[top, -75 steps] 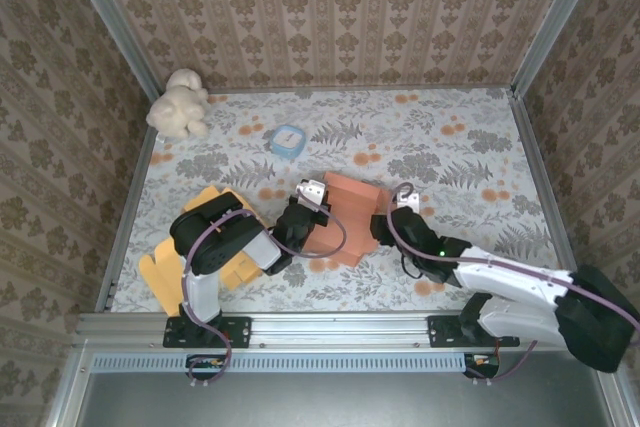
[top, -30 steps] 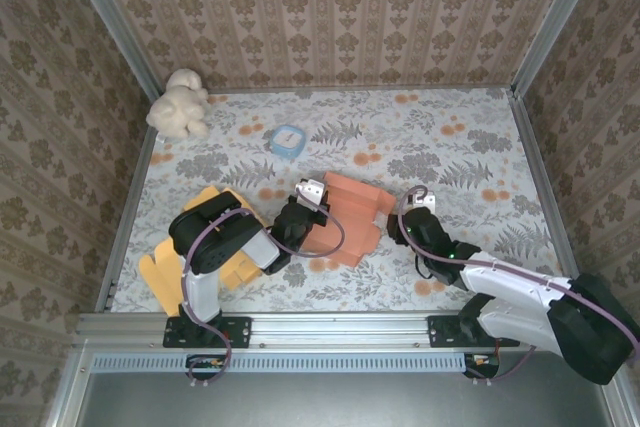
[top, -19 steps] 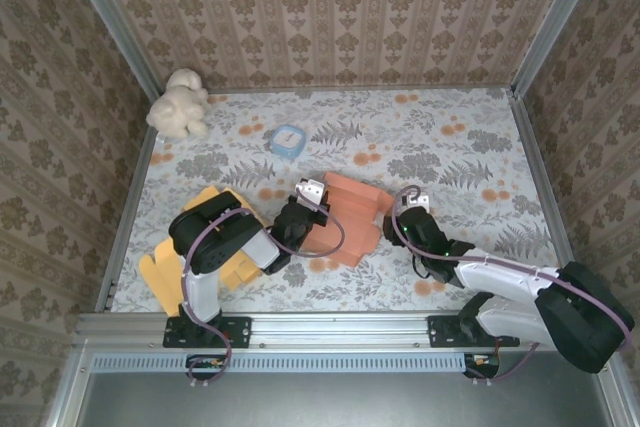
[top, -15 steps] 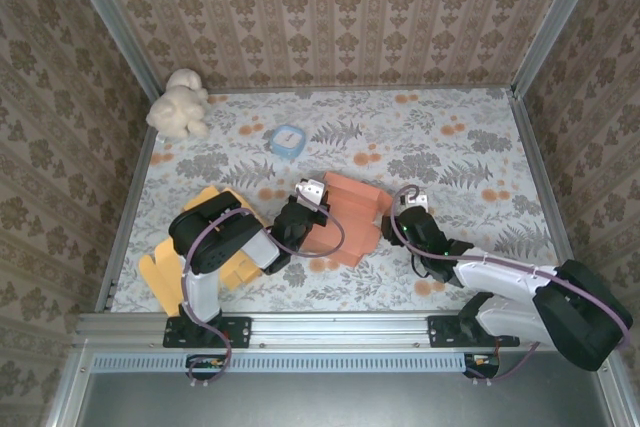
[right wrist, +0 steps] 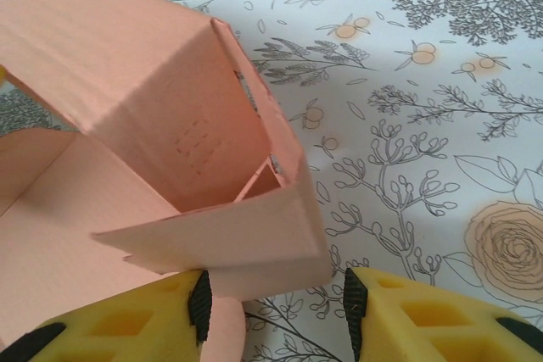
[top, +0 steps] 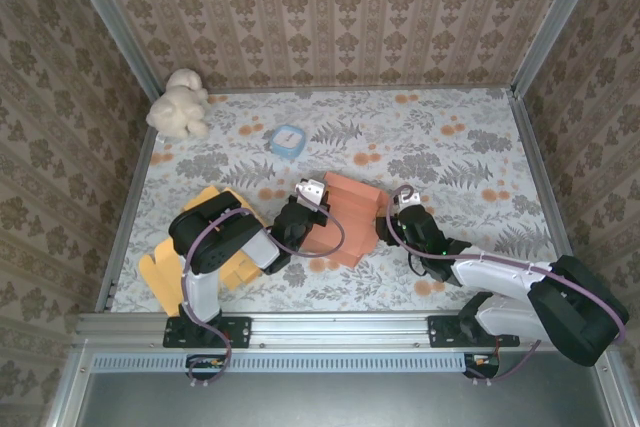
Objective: Fold the paper box
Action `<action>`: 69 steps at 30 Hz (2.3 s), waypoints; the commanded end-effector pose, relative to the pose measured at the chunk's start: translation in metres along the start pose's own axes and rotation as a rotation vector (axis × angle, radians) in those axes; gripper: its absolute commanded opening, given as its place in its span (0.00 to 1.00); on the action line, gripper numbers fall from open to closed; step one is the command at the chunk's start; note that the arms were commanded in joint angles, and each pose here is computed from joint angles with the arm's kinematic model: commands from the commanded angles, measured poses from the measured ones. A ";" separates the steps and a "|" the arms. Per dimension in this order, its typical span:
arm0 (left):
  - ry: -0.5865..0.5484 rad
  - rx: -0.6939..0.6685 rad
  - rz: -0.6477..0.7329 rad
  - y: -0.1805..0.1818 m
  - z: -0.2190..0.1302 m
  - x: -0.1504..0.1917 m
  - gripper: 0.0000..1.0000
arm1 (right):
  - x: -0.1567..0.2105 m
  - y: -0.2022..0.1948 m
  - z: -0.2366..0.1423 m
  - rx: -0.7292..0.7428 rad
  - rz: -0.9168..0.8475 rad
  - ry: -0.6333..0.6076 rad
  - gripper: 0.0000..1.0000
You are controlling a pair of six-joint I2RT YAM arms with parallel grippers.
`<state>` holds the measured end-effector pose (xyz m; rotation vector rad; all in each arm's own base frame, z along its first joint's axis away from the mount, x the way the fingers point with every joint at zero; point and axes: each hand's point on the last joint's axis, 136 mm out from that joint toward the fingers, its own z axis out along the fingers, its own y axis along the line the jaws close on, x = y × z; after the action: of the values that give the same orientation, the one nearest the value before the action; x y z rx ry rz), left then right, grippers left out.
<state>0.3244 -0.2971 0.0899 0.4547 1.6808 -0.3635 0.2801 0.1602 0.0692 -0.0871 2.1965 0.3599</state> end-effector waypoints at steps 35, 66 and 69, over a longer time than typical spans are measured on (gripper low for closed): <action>0.046 -0.001 0.012 0.002 0.001 0.015 0.00 | -0.010 0.016 -0.001 -0.042 -0.063 -0.017 0.44; 0.046 0.022 0.016 -0.001 -0.001 0.015 0.00 | -0.005 0.011 0.039 0.020 -0.199 0.041 0.53; 0.049 0.021 0.021 0.000 -0.001 0.016 0.00 | -0.008 0.014 0.039 0.007 -0.204 0.027 0.51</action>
<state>0.3251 -0.2971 0.0899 0.4593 1.6804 -0.3716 0.3009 0.1730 0.0408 -0.2923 2.2593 0.1950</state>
